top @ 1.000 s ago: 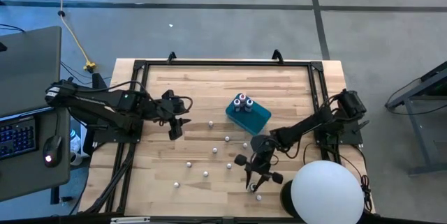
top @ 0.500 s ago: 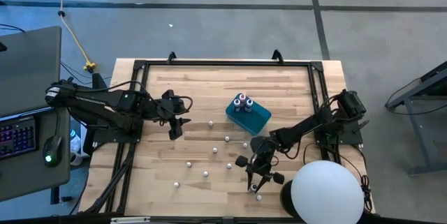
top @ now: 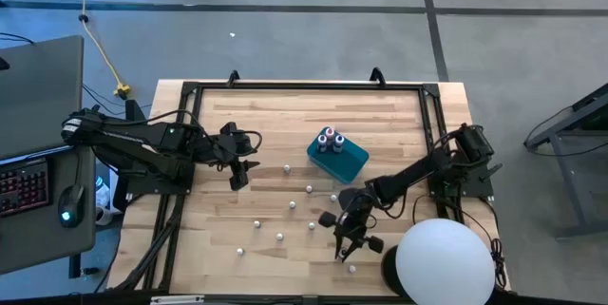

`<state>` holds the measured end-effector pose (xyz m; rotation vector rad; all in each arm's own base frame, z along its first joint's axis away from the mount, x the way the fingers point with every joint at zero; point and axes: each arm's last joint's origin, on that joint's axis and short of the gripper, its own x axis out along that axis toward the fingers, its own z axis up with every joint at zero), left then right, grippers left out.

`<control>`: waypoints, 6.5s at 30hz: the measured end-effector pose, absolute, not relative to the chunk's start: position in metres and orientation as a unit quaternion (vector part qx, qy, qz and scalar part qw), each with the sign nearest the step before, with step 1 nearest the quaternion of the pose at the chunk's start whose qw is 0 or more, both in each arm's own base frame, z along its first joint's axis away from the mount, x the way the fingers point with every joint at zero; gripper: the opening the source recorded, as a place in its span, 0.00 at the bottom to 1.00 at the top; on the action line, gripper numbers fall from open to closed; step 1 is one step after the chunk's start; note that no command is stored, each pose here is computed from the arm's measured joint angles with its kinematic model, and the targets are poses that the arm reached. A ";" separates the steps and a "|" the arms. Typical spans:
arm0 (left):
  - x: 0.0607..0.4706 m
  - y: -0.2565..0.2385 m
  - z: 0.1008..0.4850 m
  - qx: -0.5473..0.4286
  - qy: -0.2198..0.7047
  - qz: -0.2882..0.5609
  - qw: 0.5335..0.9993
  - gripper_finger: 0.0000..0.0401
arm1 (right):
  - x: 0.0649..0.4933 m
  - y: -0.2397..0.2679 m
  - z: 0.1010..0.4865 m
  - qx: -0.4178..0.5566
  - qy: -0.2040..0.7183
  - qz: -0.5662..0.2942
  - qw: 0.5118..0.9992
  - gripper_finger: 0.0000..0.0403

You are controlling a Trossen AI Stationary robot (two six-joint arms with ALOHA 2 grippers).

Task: Pick & Place food coloring
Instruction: Put the large black food coloring bottle into the blue container

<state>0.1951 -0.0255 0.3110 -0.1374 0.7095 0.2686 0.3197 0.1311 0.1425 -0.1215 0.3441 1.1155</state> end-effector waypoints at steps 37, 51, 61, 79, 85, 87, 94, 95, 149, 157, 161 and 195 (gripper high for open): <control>0.195 -0.025 0.311 -0.066 0.344 0.134 0.927 0.42 | 0.321 0.021 0.238 -0.022 0.067 0.262 0.963 0.12; 0.195 -0.025 0.311 -0.066 0.344 0.135 0.927 0.42 | 0.302 -0.022 0.236 -0.102 0.206 -0.086 0.969 0.11; 0.195 -0.025 0.311 -0.066 0.343 0.134 0.927 0.42 | 0.300 -0.026 0.234 -0.082 0.219 -0.140 0.962 0.10; 0.195 -0.025 0.311 -0.067 0.343 0.134 0.927 0.42 | 0.326 -0.034 0.183 -0.095 0.258 -0.217 0.937 0.18; 0.195 -0.025 0.311 -0.067 0.343 0.132 0.928 0.42 | 0.325 -0.034 0.184 -0.099 0.260 -0.226 0.934 0.15; 0.195 -0.025 0.311 -0.067 0.343 0.133 0.928 0.42 | 0.325 -0.034 0.186 -0.106 0.258 -0.225 0.934 0.14; 0.196 -0.026 0.312 -0.068 0.341 0.132 0.928 0.42 | 0.317 -0.026 0.201 -0.127 0.256 -0.176 0.942 0.12; 0.196 -0.025 0.312 -0.068 0.341 0.132 0.928 0.42 | 0.315 -0.024 0.205 -0.123 0.258 -0.164 0.944 0.13; 0.196 -0.025 0.312 -0.068 0.336 0.133 0.930 0.42 | 0.282 -0.044 0.172 -0.051 0.599 -0.066 0.796 0.30; 0.196 -0.025 0.313 -0.068 0.336 0.133 0.930 0.42 | 0.295 -0.034 0.209 -0.088 0.602 -0.075 0.790 0.16; 0.197 -0.026 0.313 -0.069 0.336 0.132 0.930 0.42 | 0.295 -0.027 0.217 -0.115 0.617 -0.065 0.776 0.11; 0.196 -0.026 0.312 -0.066 0.338 0.127 0.930 0.42 | 0.309 -0.065 0.142 -0.046 0.729 -0.040 0.682 0.34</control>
